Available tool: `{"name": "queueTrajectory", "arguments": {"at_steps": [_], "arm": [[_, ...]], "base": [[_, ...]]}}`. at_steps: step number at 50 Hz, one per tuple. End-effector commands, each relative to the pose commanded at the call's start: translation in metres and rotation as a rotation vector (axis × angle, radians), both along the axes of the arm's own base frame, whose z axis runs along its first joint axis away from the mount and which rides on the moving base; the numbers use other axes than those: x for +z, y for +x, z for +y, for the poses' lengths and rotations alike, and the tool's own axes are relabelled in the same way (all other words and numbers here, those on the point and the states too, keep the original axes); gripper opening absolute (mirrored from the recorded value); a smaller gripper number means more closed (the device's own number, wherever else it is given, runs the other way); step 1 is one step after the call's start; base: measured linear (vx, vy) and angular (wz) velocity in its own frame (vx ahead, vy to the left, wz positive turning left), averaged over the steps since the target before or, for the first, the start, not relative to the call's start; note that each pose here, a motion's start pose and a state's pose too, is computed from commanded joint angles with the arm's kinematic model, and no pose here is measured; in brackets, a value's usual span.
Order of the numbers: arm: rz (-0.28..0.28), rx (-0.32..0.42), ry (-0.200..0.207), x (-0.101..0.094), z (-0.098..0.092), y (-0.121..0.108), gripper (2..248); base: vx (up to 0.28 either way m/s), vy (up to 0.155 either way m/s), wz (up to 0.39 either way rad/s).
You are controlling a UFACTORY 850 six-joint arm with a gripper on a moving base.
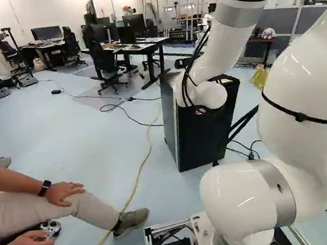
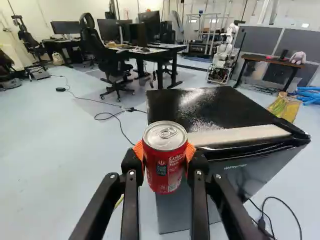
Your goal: Grab a drink from the fridge
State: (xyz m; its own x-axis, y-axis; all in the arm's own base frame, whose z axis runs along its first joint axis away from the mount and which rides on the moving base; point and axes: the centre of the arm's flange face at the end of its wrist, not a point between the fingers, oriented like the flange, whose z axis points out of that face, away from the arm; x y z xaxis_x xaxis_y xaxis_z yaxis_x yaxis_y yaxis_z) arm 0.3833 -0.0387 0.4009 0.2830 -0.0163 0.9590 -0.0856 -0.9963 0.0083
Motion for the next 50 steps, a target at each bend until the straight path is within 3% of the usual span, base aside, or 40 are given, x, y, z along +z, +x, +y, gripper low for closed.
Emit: {"name": "queueTrajectory", "arguments": {"at_steps": [28, 50], "arm": [[0.027, 0.053, 0.007, -0.019, 0.027, -0.070, 97], [0.039, 0.077, 0.009, -0.031, 0.036, -0.102, 97]], "base": [[0.000, 0.000, 0.000], [0.000, 0.000, 0.000]]}}
